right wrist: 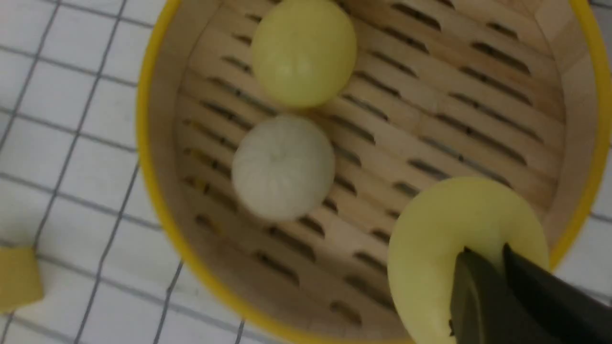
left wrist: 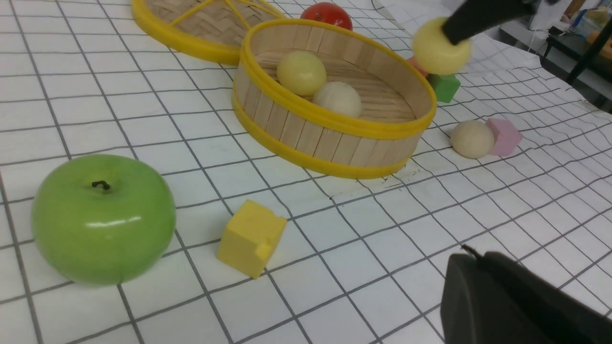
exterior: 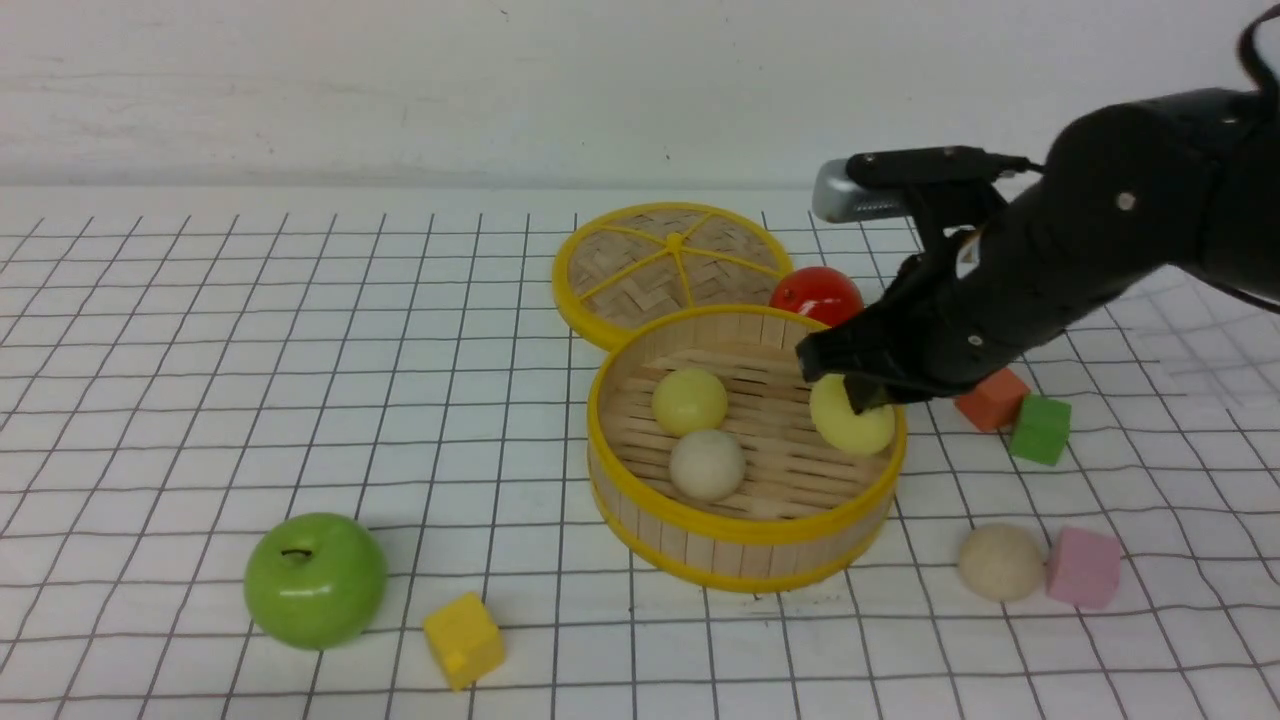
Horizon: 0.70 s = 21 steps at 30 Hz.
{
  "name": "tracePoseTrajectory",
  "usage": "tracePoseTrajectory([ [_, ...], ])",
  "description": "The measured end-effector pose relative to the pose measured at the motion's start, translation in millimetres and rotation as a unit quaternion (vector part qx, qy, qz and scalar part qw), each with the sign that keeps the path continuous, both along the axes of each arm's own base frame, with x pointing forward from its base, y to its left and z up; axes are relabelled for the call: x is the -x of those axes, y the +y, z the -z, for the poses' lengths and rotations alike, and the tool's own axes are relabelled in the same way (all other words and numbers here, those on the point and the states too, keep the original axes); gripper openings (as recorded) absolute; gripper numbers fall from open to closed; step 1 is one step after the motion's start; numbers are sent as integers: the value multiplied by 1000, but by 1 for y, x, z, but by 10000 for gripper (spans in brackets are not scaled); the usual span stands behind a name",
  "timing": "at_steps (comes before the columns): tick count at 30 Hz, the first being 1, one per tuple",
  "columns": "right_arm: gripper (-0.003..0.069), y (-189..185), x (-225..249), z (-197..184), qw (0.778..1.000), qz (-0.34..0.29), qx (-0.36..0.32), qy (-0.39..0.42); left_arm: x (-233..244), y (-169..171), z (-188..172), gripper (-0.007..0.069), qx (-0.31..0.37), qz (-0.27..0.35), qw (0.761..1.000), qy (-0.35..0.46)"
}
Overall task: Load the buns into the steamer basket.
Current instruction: Use the right arm to put the steamed stuffed bun into the steamer
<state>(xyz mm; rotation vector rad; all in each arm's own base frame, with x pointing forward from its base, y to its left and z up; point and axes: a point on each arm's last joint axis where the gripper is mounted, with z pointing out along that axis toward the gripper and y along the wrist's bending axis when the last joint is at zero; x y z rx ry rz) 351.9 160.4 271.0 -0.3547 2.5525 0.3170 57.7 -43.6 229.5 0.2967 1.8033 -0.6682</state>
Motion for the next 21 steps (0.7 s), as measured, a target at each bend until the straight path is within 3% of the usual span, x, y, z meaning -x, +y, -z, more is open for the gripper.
tracePoseTrajectory([
  [8, 48, 14, -37, 42, 1000, 2, 11, 20, 0, 0, 0, -3, 0, 0, 1000, 0],
  [12, 170, 16, -42, 61, 999, 2, 21, 38, 0, 0, 0, -3, 0, 0, 1000, 0],
  [15, 335, 16, -43, 60, 999, 1, 21, 39, 0, 0, 0, -3, 0, 0, 1000, 0],
  [17, 409, 16, -41, 52, 999, -1, 22, 44, 0, 0, 0, -3, 0, 0, 1000, 0],
  [21, 485, 12, -30, 23, 998, -7, 24, 50, 0, 0, 0, -3, 0, 0, 1000, 0],
])
